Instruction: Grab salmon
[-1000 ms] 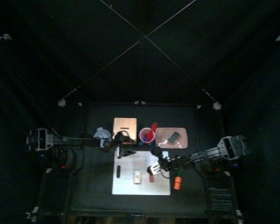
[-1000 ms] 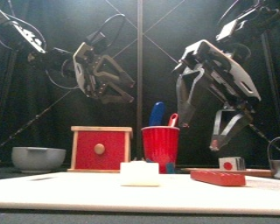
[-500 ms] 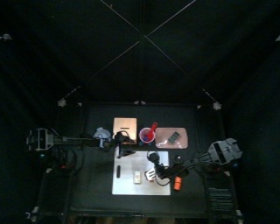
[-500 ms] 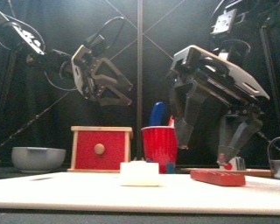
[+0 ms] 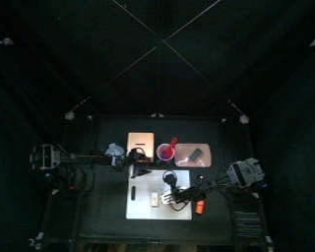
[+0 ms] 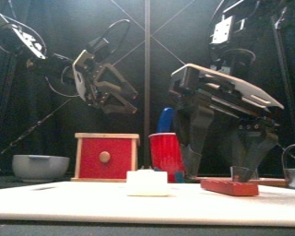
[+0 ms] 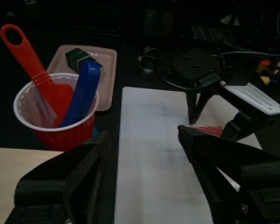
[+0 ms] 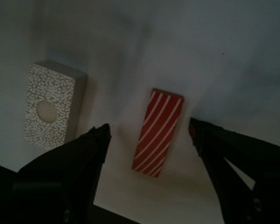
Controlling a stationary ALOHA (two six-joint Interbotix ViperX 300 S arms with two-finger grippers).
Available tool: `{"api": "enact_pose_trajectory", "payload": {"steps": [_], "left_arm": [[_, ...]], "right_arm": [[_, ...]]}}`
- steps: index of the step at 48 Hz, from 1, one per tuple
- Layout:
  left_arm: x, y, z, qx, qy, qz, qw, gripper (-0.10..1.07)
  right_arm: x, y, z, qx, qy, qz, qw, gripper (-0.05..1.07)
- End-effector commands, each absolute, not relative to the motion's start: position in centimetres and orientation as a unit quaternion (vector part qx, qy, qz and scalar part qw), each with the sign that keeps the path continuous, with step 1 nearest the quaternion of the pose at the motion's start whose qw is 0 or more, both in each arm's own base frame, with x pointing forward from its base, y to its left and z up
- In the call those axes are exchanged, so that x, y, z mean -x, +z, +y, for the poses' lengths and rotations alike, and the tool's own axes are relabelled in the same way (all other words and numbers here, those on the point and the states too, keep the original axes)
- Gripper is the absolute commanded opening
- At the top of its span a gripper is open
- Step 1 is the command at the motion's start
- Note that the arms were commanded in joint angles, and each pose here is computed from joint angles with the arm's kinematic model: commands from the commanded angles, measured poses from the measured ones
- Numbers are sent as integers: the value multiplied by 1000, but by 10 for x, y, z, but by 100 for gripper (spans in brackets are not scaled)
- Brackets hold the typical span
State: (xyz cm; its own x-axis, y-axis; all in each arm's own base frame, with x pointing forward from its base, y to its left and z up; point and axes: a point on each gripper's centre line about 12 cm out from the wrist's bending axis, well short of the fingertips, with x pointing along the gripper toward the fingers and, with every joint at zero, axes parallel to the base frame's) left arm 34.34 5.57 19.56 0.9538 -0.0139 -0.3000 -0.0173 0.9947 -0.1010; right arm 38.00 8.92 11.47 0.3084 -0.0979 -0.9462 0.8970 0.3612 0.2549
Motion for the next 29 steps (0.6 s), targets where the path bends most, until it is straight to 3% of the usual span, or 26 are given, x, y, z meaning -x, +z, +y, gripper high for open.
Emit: {"api": "enact_pose_trajectory", "payload": {"steps": [1, 13, 29], "left_arm": [[-344, 204, 56, 47, -1, 138, 989, 97], [-342, 202, 55, 48, -1, 141, 989, 97], [-342, 202, 56, 48, 1, 143, 989, 97]], "right_arm": [[-384, 125, 93, -442, -355, 456, 687, 93], [-383, 123, 94, -441, -361, 460, 681, 63], [-388, 135, 94, -443, -358, 452, 687, 60]]}}
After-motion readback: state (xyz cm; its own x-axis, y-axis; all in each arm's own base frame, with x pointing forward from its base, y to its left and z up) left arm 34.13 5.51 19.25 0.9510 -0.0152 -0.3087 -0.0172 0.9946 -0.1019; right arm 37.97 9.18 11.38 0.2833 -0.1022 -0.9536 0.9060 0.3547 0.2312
